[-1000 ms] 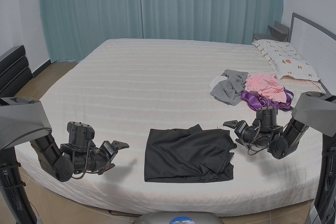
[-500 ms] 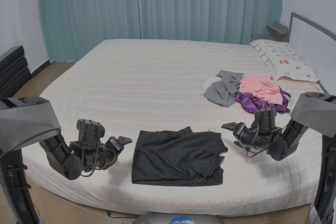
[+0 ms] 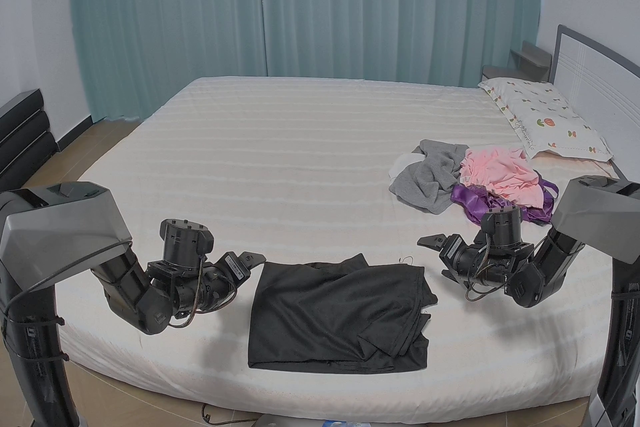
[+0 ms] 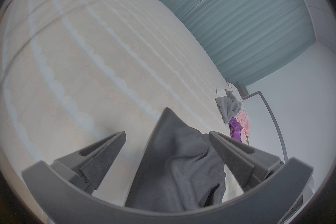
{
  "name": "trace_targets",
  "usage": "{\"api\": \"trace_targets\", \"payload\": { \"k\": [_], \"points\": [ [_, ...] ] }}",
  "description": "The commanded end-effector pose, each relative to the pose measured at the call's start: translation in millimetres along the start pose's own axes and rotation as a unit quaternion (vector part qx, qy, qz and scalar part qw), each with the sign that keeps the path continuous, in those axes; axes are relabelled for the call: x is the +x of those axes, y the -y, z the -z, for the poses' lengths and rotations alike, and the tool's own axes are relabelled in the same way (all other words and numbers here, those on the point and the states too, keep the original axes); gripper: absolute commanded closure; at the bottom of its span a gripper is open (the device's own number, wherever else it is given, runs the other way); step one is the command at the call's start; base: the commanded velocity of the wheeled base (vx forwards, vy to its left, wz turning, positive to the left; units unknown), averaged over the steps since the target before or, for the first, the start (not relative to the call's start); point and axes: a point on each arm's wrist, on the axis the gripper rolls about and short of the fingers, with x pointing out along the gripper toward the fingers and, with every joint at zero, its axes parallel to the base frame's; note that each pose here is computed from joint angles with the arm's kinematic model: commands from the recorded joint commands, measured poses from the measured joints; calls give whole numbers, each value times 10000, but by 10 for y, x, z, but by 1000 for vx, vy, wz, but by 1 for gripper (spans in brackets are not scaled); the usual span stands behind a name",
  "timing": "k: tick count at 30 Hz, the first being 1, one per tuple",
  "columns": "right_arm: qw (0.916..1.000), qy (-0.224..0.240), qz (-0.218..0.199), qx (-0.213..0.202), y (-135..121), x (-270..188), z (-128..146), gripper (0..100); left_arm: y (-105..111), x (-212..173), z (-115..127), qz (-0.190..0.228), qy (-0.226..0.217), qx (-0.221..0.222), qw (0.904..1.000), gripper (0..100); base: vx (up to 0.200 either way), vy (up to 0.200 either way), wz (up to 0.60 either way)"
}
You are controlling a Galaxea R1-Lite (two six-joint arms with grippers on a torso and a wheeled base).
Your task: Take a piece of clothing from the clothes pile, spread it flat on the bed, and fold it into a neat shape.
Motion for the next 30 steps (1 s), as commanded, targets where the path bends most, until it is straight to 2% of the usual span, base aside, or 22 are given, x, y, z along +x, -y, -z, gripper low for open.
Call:
{"api": "trace_targets", "payload": {
  "k": [1, 6, 15, 19, 20, 30],
  "points": [
    [10000, -32, 12, -3, 9, 18, 14, 0, -15, 173, 19, -17, -29, 79, 10000, 0, 0, 0, 0],
    [10000, -27, 6, -12, 7, 24, 11, 0, 31, 354, 4, 16, -35, 302, 9995, 0, 0, 0, 0],
    [9999, -120, 100, -9, 86, 124, 69, 0, 212, 689, -44, 97, -84, 373, 9992, 0, 0, 0, 0],
    [9998, -154, 159, -12, 135, 170, 94, 0, 206, 793, -38, 37, -119, 373, 9992, 0, 0, 0, 0],
    [9997, -153, 170, -11, 139, 172, 96, 0, 200, 801, -34, 30, -124, 373, 9992, 100, 0, 0, 0],
    [9996, -175, 78, -218, 98, 319, 125, 0, 132, 851, -42, -416, 410, 314, 9978, 100, 0, 0, 0]
  ]
}}
